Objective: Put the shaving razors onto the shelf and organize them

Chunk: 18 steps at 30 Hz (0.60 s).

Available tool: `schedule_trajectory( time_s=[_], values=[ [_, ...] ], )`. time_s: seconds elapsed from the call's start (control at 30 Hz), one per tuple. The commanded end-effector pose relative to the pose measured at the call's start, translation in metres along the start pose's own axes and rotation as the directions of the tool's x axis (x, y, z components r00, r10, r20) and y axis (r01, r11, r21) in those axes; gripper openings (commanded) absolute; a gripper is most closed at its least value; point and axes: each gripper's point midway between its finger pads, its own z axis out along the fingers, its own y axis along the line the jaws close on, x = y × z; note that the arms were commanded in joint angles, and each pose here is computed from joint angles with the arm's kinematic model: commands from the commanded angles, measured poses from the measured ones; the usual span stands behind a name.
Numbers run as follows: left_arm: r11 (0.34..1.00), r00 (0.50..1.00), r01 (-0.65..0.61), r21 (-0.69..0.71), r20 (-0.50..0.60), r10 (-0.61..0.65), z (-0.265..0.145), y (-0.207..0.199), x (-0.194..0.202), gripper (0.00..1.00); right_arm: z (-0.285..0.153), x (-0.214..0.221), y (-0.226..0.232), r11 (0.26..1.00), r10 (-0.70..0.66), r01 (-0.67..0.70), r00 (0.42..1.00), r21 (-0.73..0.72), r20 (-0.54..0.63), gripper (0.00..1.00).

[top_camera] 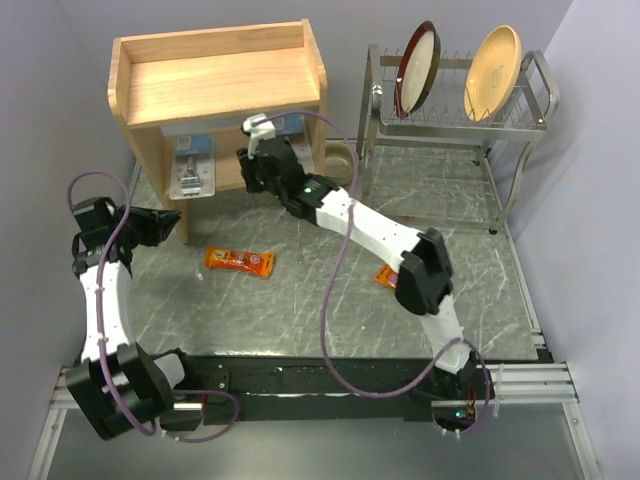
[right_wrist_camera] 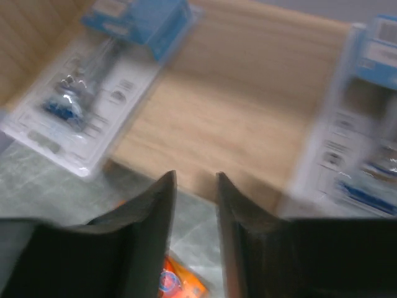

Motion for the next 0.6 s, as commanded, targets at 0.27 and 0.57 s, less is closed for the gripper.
schedule_trajectory(
  time_s=[0.27,0.57],
  values=[
    [0.991,0.984,-0.129,-0.031,0.123,0.132,-0.031,0.002,-0.016,0.19,0.052,-0.022,0.039,1.000,-0.004,0.001,0.984,0.018,0.179,0.27],
    [0.994,0.981,-0.103,-0.028,0.160,0.106,-0.038,0.004,-0.025,0.19,0.050,-0.025,0.096,0.995,-0.057,0.076,0.958,-0.060,0.281,0.32]
  ],
)
